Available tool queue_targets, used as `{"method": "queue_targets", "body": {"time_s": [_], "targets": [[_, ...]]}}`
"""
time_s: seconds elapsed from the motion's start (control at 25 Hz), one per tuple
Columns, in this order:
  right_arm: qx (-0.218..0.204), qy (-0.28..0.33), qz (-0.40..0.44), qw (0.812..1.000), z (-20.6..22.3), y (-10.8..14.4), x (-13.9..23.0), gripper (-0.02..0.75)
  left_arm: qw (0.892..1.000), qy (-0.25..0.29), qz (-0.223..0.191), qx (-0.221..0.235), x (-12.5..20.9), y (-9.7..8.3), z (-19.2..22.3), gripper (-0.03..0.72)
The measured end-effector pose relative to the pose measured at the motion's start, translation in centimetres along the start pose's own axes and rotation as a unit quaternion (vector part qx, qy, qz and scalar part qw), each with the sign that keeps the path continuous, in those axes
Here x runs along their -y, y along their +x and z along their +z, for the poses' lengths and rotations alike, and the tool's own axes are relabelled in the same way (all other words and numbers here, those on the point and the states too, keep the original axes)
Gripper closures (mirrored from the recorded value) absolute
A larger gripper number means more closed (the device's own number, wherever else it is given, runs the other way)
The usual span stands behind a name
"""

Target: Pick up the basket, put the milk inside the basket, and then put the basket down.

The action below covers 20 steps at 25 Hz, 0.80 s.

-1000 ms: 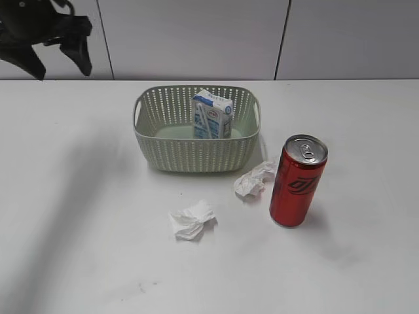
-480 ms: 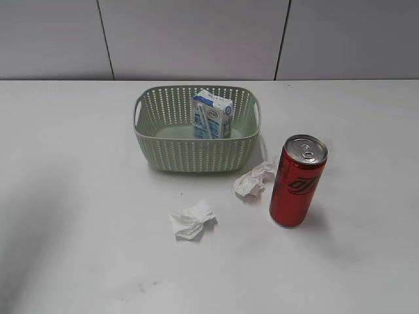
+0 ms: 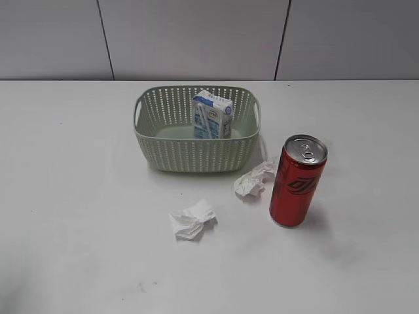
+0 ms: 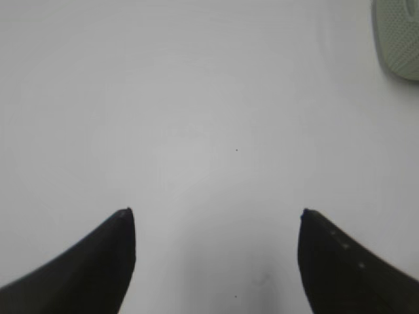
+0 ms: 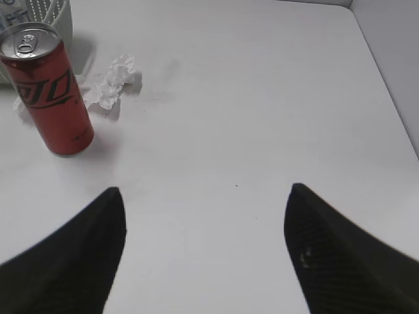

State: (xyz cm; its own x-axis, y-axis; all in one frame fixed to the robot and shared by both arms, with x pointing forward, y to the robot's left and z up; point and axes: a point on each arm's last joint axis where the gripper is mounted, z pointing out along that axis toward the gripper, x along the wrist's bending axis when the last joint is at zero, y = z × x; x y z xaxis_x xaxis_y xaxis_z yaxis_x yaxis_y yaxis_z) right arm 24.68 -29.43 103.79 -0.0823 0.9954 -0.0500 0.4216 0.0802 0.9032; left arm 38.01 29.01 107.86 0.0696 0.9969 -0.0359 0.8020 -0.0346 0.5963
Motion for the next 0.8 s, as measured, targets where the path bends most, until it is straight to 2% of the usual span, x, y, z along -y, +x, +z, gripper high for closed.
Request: {"method": "queue_targets", "body": {"time_s": [0.28, 0.56, 0.8], "targets": [[0.000, 0.000, 0.000, 1.000, 0.0, 0.0, 0.0, 0.147, 0.998, -0.064, 0.002, 0.001, 4.8, 0.0, -2.2, 0.118], [0.000, 0.000, 0.000, 1.000, 0.0, 0.0, 0.0, 0.147, 0.991, -0.132, 0.005, 0.003, 8.0, -0.1, -4.4, 0.118], [0.000, 0.000, 0.000, 1.000, 0.0, 0.0, 0.0, 0.147, 0.986, -0.165, 0.007, 0.006, 10.4, -0.2, -5.5, 0.123]]}}
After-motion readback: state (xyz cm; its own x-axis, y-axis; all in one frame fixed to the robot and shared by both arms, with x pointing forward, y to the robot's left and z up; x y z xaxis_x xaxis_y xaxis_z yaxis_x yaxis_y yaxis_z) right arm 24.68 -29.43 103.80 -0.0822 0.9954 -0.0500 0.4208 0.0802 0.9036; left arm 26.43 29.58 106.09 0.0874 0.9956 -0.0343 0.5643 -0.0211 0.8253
